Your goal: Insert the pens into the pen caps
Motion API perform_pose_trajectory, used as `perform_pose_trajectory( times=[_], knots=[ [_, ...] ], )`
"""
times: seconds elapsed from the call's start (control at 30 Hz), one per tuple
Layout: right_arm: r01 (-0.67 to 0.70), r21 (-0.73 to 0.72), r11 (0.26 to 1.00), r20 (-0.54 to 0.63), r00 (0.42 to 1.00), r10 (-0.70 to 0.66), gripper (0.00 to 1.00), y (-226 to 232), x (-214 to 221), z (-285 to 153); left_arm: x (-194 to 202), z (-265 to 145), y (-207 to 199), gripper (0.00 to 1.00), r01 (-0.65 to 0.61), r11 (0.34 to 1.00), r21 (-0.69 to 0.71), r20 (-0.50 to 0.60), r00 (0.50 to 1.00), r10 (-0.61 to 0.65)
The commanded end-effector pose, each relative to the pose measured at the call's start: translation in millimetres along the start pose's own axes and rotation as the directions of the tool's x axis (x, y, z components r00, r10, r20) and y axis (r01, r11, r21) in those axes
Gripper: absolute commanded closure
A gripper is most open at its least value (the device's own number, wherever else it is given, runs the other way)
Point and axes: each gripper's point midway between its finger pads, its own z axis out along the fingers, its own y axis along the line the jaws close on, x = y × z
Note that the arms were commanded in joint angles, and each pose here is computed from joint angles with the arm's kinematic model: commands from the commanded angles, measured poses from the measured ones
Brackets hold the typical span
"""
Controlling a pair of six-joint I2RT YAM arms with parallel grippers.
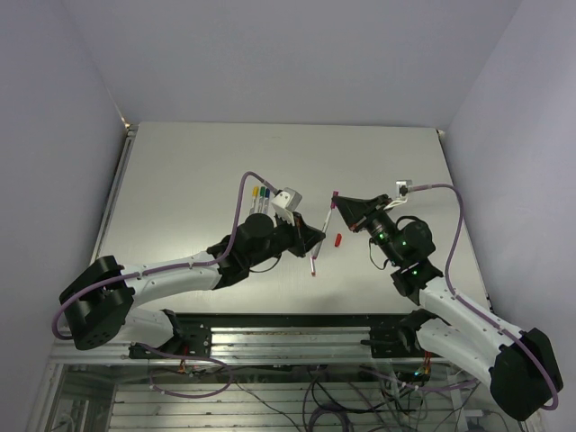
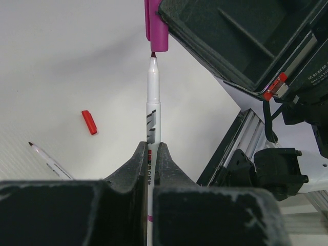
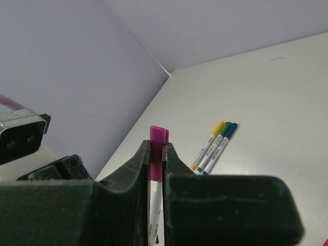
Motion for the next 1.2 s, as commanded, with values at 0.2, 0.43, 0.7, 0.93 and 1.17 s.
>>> perform_pose_trajectory(
  times=[0.2, 0.43, 0.7, 0.93, 1.17],
  knots=[
    [-0.007, -0.018, 1.000, 0.000, 1.000, 0.007, 1.00, 5, 8, -2, -12, 1, -4, 0.93, 0.011, 1.000, 0.016, 0.051, 0.999, -0.012],
    [0.003, -0.020, 1.000, -0.006, 1.000, -0.003, 1.00, 6, 11, -2, -16, -4, -4, 0.93, 0.017, 1.000, 0.012, 0.071, 0.997, -0.018],
    [0.012, -0.017, 1.000, -0.004, 1.000, -0.012, 1.00, 6, 12, -3, -18, -9, -1, 0.93, 0.018, 1.000, 0.000, 0.085, 0.996, -0.018],
    [0.029, -0.014, 0.999, 0.010, 1.000, -0.029, 1.00, 8, 7, -2, -11, -10, -1, 0.93, 0.025, 1.000, 0.006, 0.063, 0.998, -0.025],
    [0.041, -0.014, 0.999, 0.025, 0.999, -0.040, 1.00, 9, 2, -1, 0, -9, 1, 0.93, 0.040, 0.999, 0.013, 0.035, 0.999, -0.041]
  ],
)
